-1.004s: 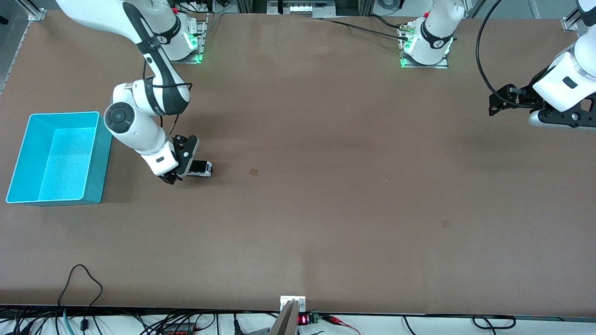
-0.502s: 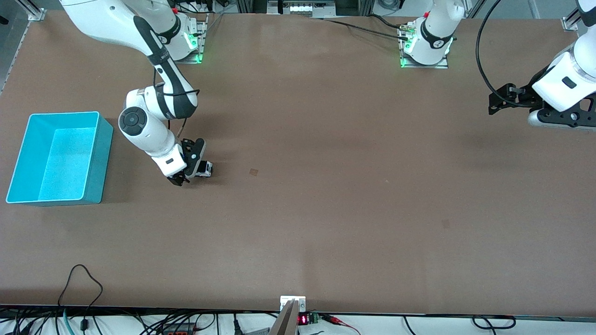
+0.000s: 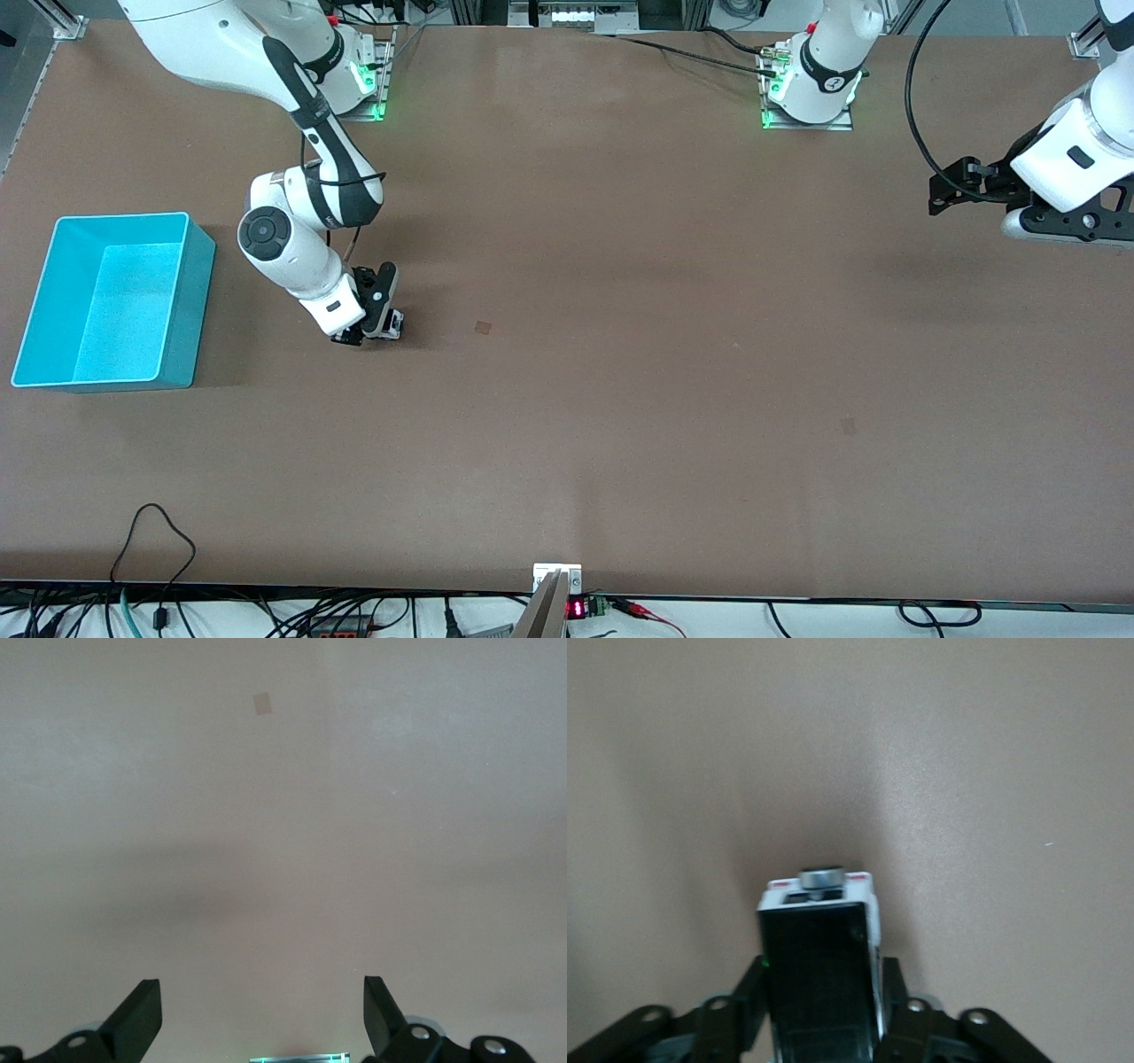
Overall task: Wind and store white jeep toy
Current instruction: 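Close the right gripper on the jeep's body, then lift the jeep with the right gripper and carry it over the bin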
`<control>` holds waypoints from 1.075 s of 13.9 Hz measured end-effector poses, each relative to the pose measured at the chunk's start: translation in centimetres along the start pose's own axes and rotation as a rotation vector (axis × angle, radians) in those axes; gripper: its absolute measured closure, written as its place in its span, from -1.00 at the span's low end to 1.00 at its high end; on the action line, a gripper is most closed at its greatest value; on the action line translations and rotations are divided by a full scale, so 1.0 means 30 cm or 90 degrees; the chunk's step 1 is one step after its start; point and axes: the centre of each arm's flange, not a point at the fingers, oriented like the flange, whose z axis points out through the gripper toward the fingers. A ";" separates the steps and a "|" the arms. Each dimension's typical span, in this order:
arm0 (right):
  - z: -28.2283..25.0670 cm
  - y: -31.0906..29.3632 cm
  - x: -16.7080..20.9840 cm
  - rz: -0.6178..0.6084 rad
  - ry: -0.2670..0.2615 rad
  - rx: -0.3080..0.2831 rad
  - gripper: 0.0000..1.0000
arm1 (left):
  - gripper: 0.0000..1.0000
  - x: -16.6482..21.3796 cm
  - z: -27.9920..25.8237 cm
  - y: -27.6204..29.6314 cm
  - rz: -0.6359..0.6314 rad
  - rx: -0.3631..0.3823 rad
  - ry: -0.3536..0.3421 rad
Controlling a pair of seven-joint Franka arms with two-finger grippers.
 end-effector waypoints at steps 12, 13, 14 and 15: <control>-0.505 0.234 -0.108 0.274 -0.022 0.006 0.00 | -1.00 -0.001 0.001 0.003 0.001 0.000 -0.002; -0.529 0.250 -0.156 0.325 -0.029 0.008 0.00 | -1.00 -0.001 0.001 0.003 0.001 0.000 -0.002; -0.548 0.259 -0.198 0.371 -0.038 0.014 0.00 | -1.00 -0.001 0.001 0.003 0.001 0.000 -0.002; -0.565 0.263 -0.237 0.417 -0.046 0.020 0.00 | -1.00 -0.001 0.001 0.003 0.001 0.000 -0.002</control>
